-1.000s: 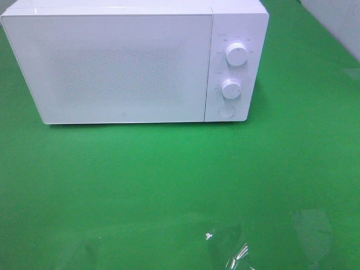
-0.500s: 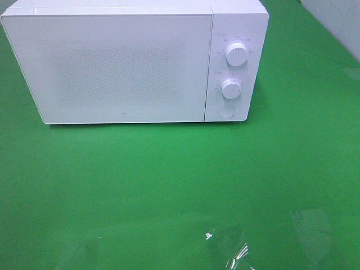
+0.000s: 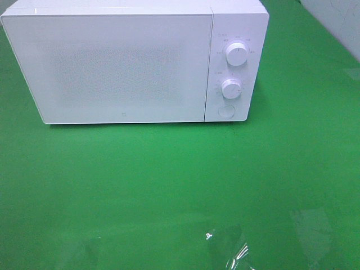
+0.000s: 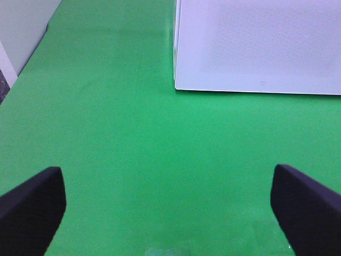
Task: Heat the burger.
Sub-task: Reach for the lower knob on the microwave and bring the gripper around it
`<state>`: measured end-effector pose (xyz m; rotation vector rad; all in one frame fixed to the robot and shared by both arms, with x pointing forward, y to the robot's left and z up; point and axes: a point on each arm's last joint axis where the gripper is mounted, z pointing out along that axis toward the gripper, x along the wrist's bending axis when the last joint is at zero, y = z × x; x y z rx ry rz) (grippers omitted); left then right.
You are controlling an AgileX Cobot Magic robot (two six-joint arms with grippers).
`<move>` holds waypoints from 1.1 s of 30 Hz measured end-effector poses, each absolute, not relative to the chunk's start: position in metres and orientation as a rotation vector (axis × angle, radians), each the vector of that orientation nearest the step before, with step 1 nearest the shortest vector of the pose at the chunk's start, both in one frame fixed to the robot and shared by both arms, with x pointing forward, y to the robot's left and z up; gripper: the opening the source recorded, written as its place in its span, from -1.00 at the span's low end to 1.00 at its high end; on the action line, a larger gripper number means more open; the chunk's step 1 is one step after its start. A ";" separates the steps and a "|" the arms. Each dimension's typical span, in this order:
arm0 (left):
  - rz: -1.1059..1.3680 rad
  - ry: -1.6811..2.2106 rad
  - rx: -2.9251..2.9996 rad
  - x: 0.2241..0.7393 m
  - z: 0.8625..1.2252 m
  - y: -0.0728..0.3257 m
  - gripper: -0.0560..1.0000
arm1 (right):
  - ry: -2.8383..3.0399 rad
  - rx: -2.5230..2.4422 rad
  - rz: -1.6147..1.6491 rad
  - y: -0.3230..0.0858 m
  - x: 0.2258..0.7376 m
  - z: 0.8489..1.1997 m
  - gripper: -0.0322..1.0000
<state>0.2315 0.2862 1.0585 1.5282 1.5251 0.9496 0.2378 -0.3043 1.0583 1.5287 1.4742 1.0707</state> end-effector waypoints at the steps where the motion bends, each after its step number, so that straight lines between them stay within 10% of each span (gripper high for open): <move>1: 0.950 1.525 1.528 0.232 1.058 0.286 0.93 | 1.473 1.527 1.072 -0.304 0.238 1.058 0.51; 33: 0.950 1.525 1.528 0.232 1.058 0.286 0.93 | 1.442 1.396 1.177 -0.287 0.355 1.042 0.50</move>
